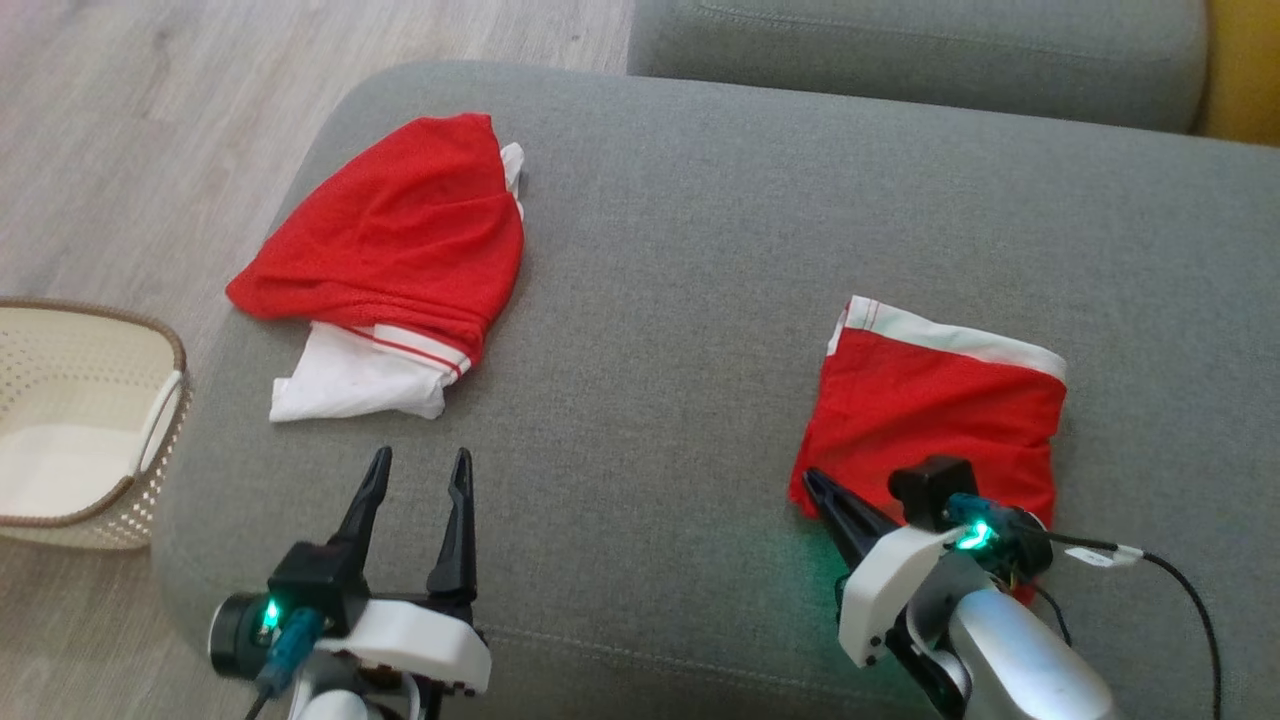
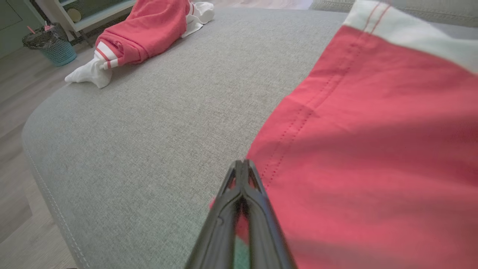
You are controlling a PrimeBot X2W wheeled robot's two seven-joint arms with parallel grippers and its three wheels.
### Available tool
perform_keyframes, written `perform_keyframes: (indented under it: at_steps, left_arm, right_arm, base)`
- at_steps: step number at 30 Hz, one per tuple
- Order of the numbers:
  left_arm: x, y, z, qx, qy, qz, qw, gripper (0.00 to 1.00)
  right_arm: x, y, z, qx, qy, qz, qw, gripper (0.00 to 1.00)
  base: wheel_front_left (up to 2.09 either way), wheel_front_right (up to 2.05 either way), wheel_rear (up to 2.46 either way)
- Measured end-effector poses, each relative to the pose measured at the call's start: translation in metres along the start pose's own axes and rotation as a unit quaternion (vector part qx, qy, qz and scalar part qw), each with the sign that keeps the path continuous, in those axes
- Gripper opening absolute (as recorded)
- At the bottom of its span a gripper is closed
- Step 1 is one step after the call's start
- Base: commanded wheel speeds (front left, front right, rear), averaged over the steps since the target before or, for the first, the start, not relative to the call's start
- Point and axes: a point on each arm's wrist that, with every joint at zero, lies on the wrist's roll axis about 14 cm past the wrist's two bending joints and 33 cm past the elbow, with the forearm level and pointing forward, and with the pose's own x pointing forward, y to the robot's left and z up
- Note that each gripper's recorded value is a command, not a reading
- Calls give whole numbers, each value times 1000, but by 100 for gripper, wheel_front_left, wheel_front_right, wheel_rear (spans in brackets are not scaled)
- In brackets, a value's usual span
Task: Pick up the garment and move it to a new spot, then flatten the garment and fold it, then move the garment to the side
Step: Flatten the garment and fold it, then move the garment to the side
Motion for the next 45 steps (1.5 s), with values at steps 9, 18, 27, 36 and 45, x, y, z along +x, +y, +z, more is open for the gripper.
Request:
perform_keyframes:
  at_steps: [9,18,27,36,45]
  left_arm:
    - [-3,-4,7,-2,-13,-5,1000,100]
    - [1,-12,23,-5,-41,-21,999,100]
    - [4,-21,25,-6,-46,-36,998,100]
    - [-5,-28,5,9,-14,-49,999,100]
    - [-7,-27,2,7,-11,-45,999,100]
  right_arm:
    - [-14,-27,46,0,-79,-43,996,0]
    - [-81,-101,98,-36,-183,-181,966,0]
    - [-150,-129,82,-50,-196,-281,938,0]
    - [-163,-125,62,-18,-190,-288,938,100]
    - [-158,-124,62,-11,-191,-282,940,100]
  base:
    - [0,0,0]
    - [0,0,0]
    - [0,0,0]
    - [0,0,0]
    - [0,0,0]
